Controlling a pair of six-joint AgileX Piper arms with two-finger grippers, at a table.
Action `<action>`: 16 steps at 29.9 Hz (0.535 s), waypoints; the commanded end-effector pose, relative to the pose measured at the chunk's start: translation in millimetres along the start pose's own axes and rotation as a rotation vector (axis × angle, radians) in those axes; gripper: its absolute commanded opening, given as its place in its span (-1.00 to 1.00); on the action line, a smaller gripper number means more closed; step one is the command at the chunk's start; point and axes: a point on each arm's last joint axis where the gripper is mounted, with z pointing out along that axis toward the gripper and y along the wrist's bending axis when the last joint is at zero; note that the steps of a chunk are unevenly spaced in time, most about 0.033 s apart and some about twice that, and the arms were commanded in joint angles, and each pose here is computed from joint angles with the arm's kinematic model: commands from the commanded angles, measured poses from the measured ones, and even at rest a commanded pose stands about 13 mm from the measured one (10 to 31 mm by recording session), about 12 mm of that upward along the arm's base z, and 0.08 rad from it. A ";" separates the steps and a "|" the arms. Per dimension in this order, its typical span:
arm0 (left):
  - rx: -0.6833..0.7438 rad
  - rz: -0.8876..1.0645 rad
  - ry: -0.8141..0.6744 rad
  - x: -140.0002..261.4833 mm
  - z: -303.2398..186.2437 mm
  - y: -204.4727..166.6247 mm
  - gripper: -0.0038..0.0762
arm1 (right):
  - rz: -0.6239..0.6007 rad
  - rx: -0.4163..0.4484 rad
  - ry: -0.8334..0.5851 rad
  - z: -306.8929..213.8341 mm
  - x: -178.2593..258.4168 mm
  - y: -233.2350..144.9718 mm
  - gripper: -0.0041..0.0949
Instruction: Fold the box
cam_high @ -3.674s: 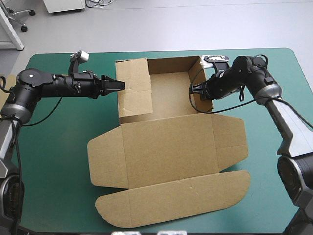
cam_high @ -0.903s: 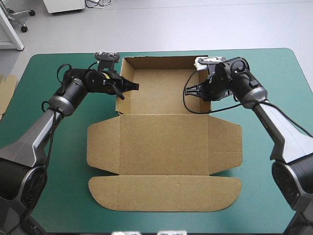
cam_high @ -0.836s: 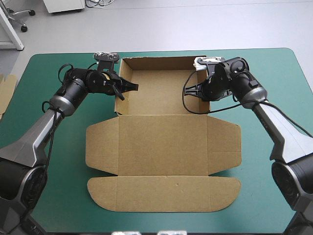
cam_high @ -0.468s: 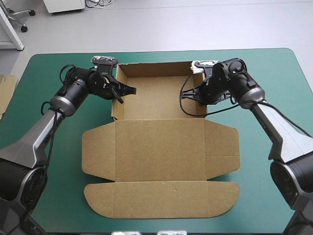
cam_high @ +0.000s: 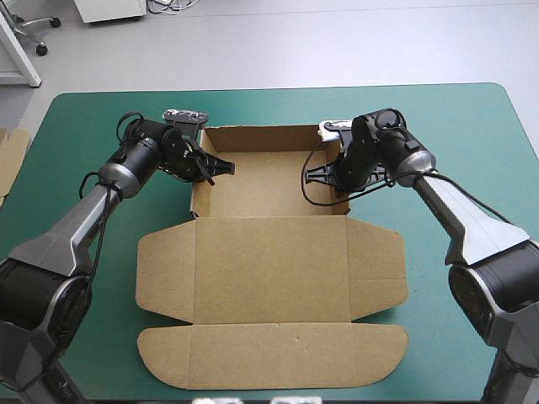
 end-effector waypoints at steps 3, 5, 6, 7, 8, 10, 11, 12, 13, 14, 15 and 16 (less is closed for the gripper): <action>0.035 0.005 -0.118 -13.4 -20.5 -5.8 -0.94 | -0.040 -0.028 -0.093 -24.1 -5.1 5.7 -0.94; 0.033 0.004 -0.103 -13.0 -12.9 -5.6 -0.94 | -0.043 -0.025 -0.083 -19.3 -5.6 5.5 -0.94; 0.032 0.004 -0.093 -12.6 -8.5 -5.5 -0.94 | -0.044 -0.025 -0.075 -15.9 -5.9 5.6 -0.95; 0.030 0.004 -0.084 -12.2 -5.3 -5.4 -0.94 | -0.045 -0.024 -0.073 -15.0 -5.9 5.6 -0.95; 0.029 0.004 -0.071 -11.5 -0.4 -5.3 -0.94 | -0.045 -0.023 -0.067 -11.0 -6.4 5.5 -0.95; 0.026 0.004 -0.052 -10.6 7.9 -5.1 -0.94 | -0.044 -0.021 -0.061 -6.1 -7.3 5.4 -0.95; 0.026 0.003 -0.050 -10.4 8.7 -5.0 -0.94 | -0.045 -0.017 -0.054 -2.9 -7.5 5.2 -0.95; 0.026 0.002 -0.041 -9.9 12.7 -5.1 -0.94 | -0.052 -0.015 -0.048 -0.1 -7.7 5.0 -0.95; 0.025 0.002 -0.034 -9.4 15.0 -5.0 -0.94 | -0.051 -0.016 -0.042 2.4 -7.8 5.1 -0.95; 0.025 0.002 -0.030 -9.2 16.7 -4.9 -0.94 | -0.050 -0.013 -0.032 7.4 -8.0 4.9 -0.95; 0.023 0.002 -0.019 -8.3 19.0 -4.8 -0.94 | -0.047 -0.016 -0.023 9.7 -7.8 5.2 -0.95; 0.022 0.002 -0.013 -7.7 19.9 -4.7 -0.94 | -0.047 -0.015 -0.019 11.6 -7.8 5.1 -0.95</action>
